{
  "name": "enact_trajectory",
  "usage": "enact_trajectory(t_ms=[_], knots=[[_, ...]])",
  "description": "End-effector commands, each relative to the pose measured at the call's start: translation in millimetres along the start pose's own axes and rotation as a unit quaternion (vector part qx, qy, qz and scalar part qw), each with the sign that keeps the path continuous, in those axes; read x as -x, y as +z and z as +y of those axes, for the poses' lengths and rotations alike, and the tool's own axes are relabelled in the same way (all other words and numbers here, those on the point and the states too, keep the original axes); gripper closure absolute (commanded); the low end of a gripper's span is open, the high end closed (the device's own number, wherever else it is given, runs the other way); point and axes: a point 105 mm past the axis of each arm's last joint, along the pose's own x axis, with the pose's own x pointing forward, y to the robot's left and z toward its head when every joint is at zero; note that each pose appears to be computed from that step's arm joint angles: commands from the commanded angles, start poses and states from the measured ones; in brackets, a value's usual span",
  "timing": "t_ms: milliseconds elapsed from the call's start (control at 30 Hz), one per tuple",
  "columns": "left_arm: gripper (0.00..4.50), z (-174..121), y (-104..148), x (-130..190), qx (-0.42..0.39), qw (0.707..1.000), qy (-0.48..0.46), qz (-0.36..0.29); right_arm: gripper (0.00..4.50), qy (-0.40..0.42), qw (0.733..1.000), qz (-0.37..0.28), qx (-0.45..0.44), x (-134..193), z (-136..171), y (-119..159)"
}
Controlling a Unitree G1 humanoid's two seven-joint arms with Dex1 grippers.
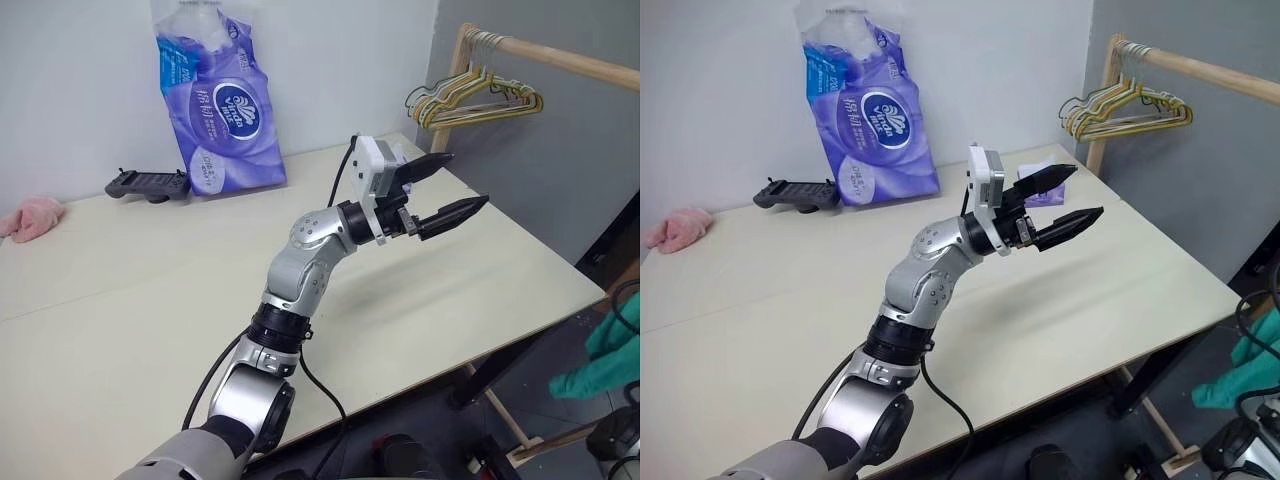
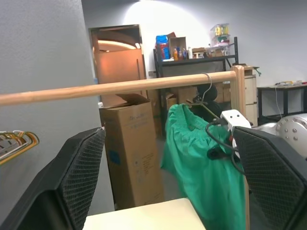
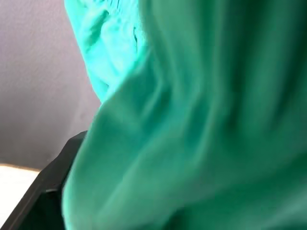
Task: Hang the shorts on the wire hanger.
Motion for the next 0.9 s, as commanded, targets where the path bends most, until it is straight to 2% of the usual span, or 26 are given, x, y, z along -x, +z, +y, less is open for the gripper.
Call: enact_trajectory(t_ms=[33,367,500,667,800,900], knots=[[0.0,-1.5,12.6,-2.8,-0.012,1.0,-0.001,-0.018,0.04,-0.017,0.999,-0.046,0.013,23.7,0.2,16.4],[0.0,-4.0,6.3,6.3,0.01,1.0,0.024,-0.012,0.04,0.037,0.994,-0.069,0.08,76.2,23.1,6.3],[0.0,-3.4,6.6,8.3,0.013,0.999,0.032,-0.01,0.04,0.059,0.99,-0.078,0.099,86.0,37.2,6.4],[0.0,-1.9,6.9,11.1,0.012,0.999,0.039,-0.006,0.04,0.062,0.989,-0.078,0.109,94.9,40.3,4.6],[0.0,-0.5,7.1,15.2,0.011,0.999,0.046,-0.003,0.04,0.119,0.981,-0.094,0.121,118.7,63.4,-1.0],[0.0,2.2,9.4,16.2,0.008,0.999,0.05,-0.003,0.04,0.216,0.961,-0.11,0.132,144.3,100.7,-8.8]])
